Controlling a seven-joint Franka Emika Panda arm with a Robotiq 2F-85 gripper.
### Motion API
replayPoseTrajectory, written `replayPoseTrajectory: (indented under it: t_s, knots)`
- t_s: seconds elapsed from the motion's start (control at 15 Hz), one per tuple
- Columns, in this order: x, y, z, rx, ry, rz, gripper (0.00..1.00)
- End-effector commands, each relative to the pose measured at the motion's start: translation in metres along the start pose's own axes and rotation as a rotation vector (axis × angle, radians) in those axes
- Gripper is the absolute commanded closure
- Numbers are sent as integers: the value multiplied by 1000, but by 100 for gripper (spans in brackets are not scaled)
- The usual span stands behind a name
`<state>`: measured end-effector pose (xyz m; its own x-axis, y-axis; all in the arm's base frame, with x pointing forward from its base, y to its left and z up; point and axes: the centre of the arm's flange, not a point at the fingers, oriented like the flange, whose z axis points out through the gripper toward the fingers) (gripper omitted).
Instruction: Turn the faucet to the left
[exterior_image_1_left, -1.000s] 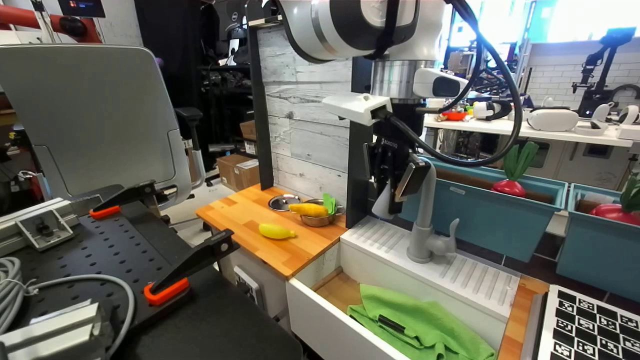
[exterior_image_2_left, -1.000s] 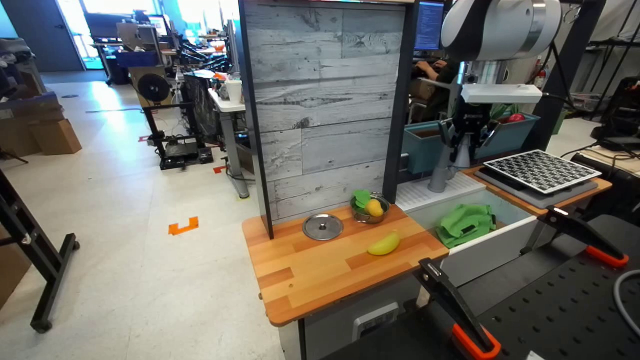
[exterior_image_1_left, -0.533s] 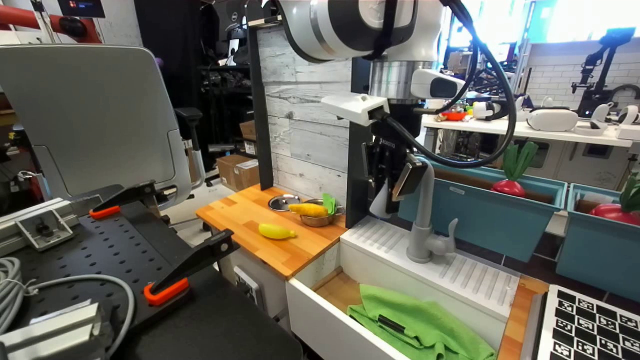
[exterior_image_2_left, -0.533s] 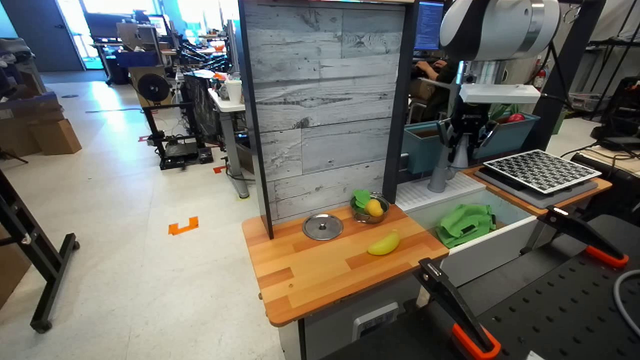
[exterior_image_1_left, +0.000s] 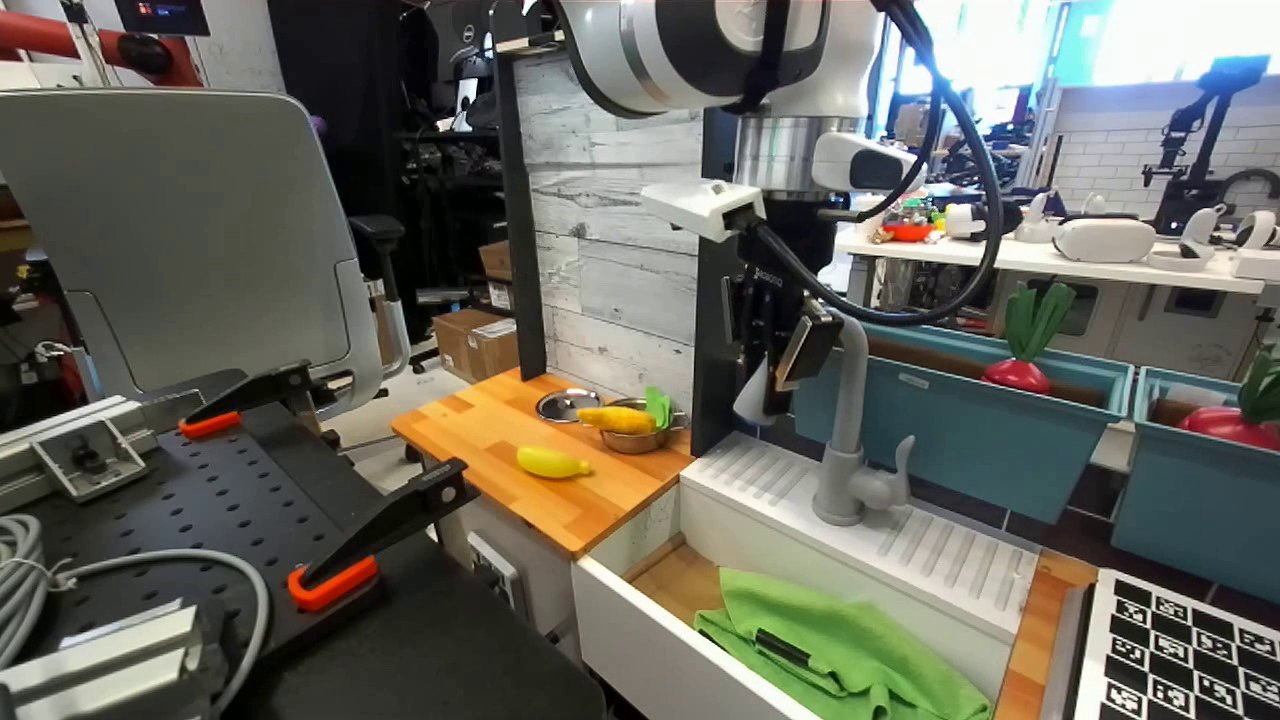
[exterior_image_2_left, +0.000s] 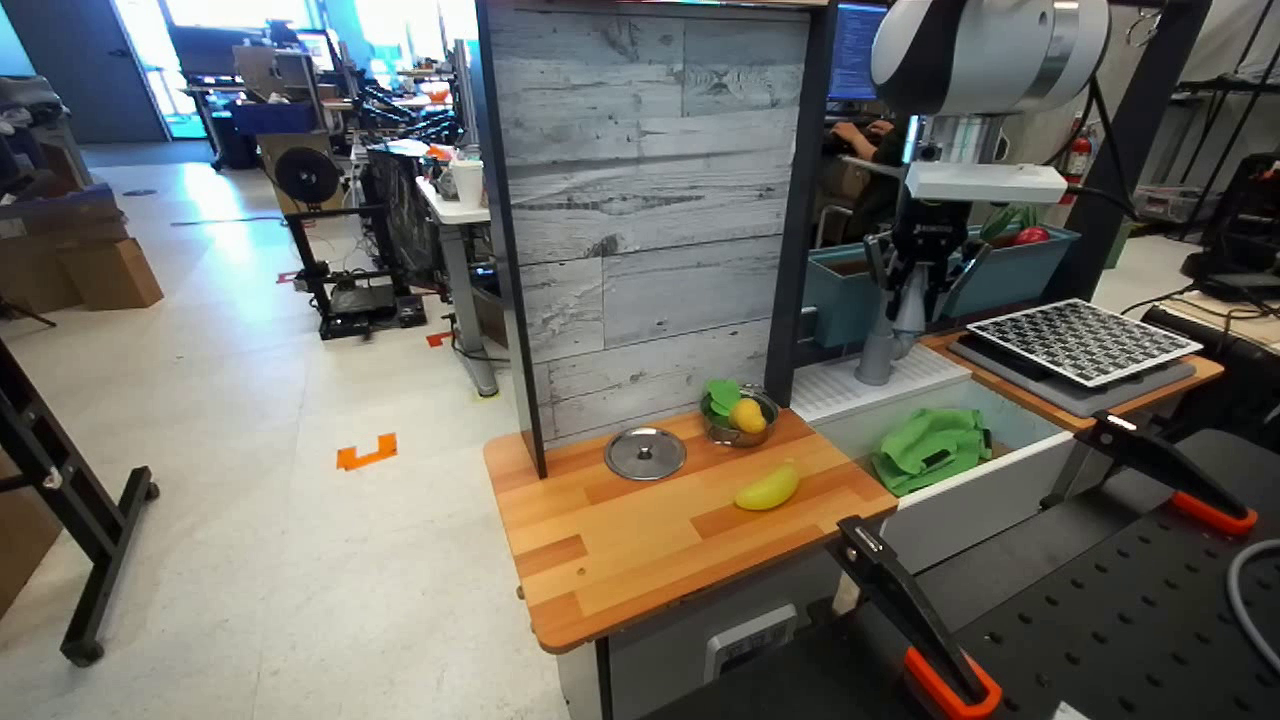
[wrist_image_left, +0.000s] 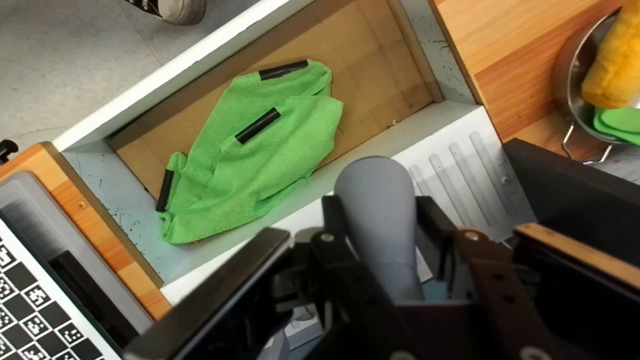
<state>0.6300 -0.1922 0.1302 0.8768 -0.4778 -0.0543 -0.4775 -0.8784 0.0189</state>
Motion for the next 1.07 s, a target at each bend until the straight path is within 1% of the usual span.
replayPoseTrajectory:
  t_s: [0.0, 0.4, 0.47, 0.53, 0.67, 0.73, 0.87, 1.0]
  knots:
    - [6, -48, -15, 81, -25, -5, 85]
    - [5, -61, -24, 85, -17, 12, 85]
    - [4, -63, -25, 86, -15, 16, 35]
    - [4, -66, -26, 91, -12, 16, 34]
    - [3, -94, -35, 134, -2, -3, 21]
    - [2, -101, -39, 139, 2, -12, 12]
    - [3, -95, -38, 136, -5, -10, 0]
    - [6, -92, -39, 135, -13, -9, 4]
